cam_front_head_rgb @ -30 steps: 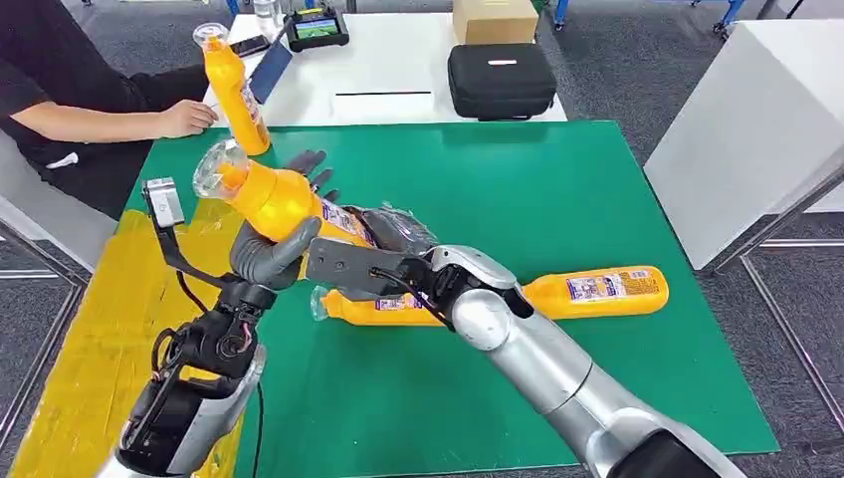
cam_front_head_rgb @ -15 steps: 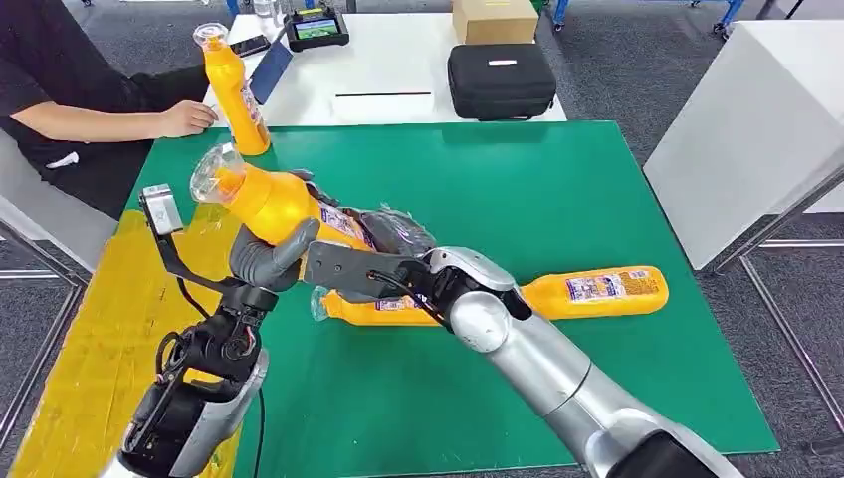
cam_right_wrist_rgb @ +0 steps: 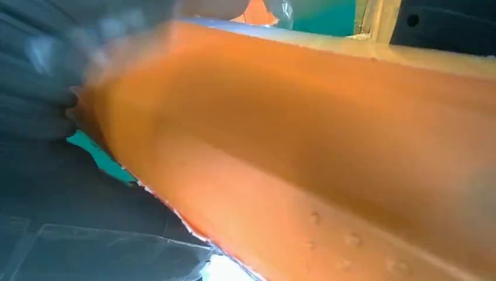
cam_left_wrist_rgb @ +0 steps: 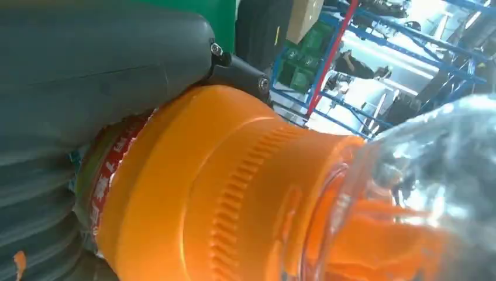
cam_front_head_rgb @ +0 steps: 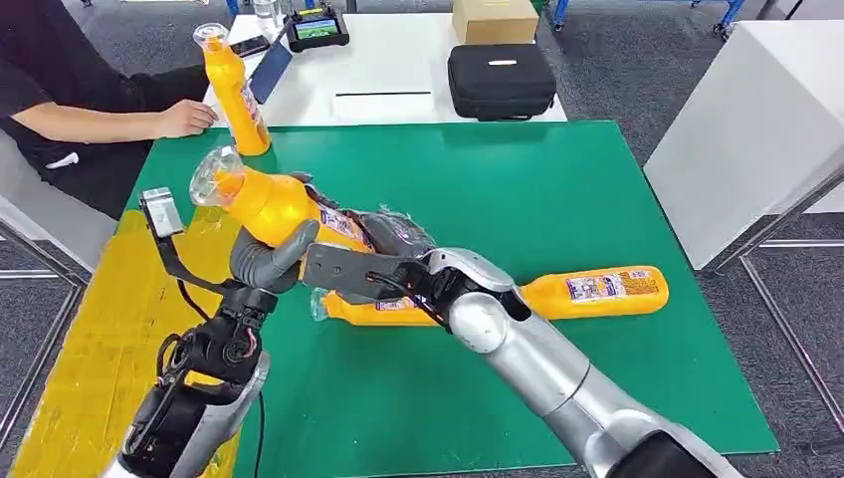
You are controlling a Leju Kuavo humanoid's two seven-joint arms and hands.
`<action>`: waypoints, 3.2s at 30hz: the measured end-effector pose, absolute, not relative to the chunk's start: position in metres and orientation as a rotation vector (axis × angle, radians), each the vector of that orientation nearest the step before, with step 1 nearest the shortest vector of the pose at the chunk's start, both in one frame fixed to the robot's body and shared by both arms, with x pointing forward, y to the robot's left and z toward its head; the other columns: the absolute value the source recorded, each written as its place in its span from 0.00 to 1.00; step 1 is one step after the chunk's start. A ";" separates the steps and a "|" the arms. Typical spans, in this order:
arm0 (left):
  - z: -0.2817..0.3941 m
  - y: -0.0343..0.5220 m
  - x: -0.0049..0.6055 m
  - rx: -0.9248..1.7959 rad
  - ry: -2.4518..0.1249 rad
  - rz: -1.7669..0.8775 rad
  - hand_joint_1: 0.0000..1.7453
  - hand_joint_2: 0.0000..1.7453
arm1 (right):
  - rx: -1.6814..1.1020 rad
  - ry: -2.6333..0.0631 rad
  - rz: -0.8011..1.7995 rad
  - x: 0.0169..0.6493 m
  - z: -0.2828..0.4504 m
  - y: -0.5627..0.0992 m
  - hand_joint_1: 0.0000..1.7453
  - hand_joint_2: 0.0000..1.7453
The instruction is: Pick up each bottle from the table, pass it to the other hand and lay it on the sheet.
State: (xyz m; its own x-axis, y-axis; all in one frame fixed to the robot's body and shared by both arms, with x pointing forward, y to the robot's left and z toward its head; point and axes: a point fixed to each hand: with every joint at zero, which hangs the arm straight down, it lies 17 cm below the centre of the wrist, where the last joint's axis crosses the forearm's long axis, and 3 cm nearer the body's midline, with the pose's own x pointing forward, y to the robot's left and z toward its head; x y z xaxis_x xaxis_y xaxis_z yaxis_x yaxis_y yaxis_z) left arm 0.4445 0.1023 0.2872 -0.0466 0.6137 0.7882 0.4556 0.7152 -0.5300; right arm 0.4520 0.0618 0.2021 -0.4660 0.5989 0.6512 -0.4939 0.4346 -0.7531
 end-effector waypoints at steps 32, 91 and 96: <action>0.175 0.301 0.465 1.104 -1.532 -0.799 1.00 1.00 | -0.389 -1.451 1.172 0.478 0.127 -0.088 0.00 0.00; 0.113 0.225 0.484 0.493 -1.483 -0.846 0.00 0.00 | -0.670 -0.987 1.790 0.485 -0.007 -0.112 0.00 1.00; 0.129 0.221 0.485 0.444 -1.544 -0.782 0.00 0.00 | -0.653 -0.959 1.822 0.484 -0.015 -0.119 0.00 1.00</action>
